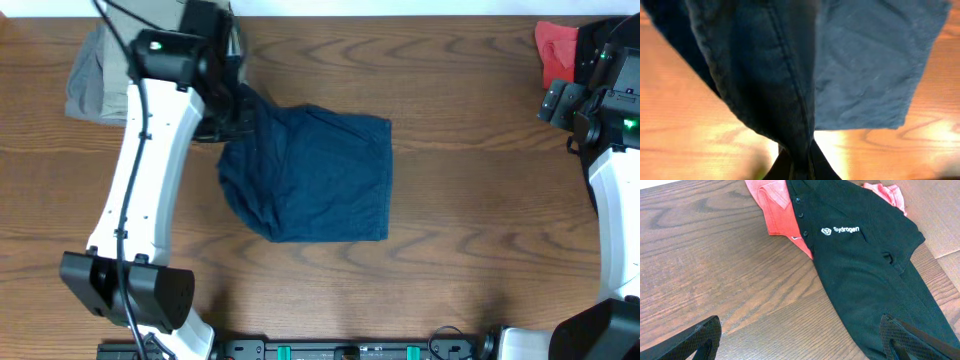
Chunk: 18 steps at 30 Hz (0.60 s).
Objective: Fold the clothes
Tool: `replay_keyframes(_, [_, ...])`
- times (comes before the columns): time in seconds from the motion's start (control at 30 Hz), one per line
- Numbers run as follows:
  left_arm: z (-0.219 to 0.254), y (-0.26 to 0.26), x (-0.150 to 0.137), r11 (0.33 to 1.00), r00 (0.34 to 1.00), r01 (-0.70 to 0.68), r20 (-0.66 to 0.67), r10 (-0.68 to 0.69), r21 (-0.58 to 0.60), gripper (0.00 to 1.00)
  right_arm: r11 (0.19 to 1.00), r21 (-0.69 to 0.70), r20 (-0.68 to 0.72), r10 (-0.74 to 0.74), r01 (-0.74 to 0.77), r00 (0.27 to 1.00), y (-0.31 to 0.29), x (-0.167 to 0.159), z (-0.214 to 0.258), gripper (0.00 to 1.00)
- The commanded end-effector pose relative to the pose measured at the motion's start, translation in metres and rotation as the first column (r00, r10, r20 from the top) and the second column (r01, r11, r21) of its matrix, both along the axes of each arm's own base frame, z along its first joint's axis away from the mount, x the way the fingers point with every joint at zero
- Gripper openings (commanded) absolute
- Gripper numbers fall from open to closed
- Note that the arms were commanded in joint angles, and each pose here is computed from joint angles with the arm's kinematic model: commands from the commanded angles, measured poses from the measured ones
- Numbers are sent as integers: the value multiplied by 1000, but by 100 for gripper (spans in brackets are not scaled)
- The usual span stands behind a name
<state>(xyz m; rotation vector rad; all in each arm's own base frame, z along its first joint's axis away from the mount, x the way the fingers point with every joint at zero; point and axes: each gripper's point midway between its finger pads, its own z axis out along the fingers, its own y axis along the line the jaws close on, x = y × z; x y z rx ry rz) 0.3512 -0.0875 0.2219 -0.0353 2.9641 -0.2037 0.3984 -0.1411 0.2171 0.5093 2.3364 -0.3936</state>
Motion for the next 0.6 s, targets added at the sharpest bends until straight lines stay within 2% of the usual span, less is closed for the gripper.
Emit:
replay_keyframes(0.0, [-6, -15, 3, 1000, 1000, -18, 5, 18, -6, 6, 1000, -4, -2, -19, 19, 1000, -4, -1, -1, 99])
replay_keyframes(0.57, [-61, -102, 20, 994, 994, 91, 72, -87, -53, 6, 1000, -4, -2, -19, 19, 1000, -4, -1, -1, 99])
